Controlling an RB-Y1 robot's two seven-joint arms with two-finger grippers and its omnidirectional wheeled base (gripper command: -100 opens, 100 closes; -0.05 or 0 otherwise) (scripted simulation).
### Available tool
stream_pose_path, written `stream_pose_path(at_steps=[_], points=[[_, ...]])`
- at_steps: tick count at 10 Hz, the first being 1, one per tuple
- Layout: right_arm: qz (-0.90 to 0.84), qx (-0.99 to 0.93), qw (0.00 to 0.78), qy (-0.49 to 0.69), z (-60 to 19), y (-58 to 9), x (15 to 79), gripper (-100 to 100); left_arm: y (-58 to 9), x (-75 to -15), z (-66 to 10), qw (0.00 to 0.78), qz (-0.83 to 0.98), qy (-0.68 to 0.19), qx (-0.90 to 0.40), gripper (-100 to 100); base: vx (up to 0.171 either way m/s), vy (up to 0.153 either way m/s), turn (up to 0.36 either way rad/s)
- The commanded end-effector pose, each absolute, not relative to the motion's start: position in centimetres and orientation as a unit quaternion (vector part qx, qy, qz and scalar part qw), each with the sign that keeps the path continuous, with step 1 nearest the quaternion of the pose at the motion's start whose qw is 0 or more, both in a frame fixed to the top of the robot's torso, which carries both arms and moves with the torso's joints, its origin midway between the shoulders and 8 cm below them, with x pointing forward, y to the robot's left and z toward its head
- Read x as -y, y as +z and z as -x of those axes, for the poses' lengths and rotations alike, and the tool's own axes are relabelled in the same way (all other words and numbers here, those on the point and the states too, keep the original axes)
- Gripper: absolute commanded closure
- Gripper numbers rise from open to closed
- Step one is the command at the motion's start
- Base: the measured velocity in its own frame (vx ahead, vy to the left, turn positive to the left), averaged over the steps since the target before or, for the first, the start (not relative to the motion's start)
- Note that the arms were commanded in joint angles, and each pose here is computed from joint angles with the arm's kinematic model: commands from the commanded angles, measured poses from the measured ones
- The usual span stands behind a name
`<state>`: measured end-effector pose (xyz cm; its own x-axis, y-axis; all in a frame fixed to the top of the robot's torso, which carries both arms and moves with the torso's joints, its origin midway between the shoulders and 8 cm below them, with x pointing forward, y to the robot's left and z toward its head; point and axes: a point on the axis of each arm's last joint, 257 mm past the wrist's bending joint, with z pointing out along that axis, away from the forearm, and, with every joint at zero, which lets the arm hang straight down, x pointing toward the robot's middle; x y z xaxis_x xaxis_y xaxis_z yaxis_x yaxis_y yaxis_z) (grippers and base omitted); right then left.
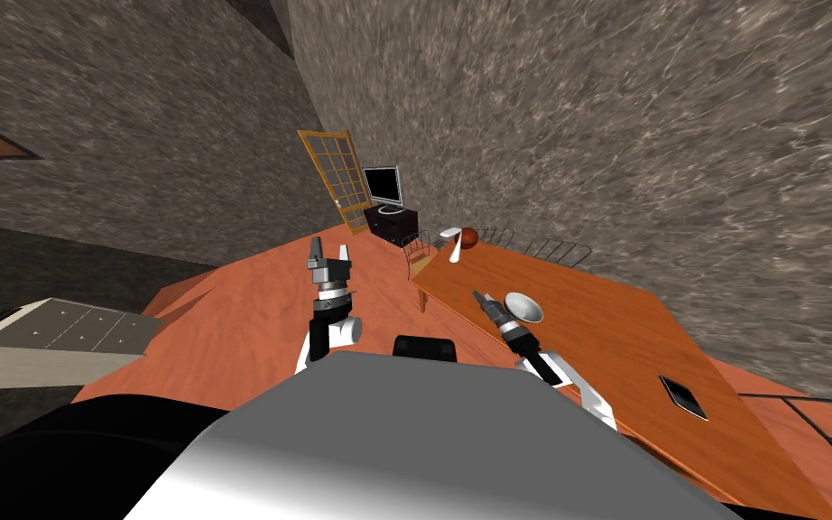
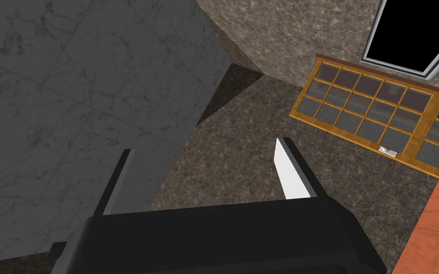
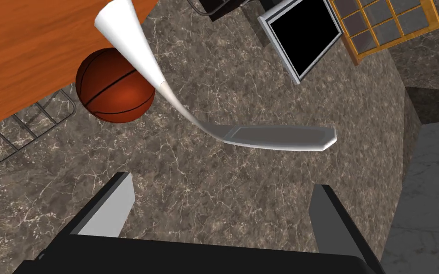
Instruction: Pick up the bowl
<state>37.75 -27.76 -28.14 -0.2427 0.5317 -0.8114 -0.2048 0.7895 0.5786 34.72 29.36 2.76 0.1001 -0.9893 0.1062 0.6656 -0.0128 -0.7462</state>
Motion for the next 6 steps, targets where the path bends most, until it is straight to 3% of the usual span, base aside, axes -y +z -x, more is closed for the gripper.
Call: stream_pose_path(at_steps=[1, 6], points=[[-0.086, -0.754, 0.589, 0.278, -37.2, -30.5, 28.8, -100, 2.8, -29.4, -34.7, 0.660, 0.338, -0.626, -0.240, 0, 0.039, 0.052, 0.110], [-0.023, -0.817, 0.538, 0.205, -34.6, -36.7, 33.0, -100, 2.8, -29.4, -34.7, 0.660, 0.338, -0.626, -0.240, 0, 0.030, 0.043, 0.111]])
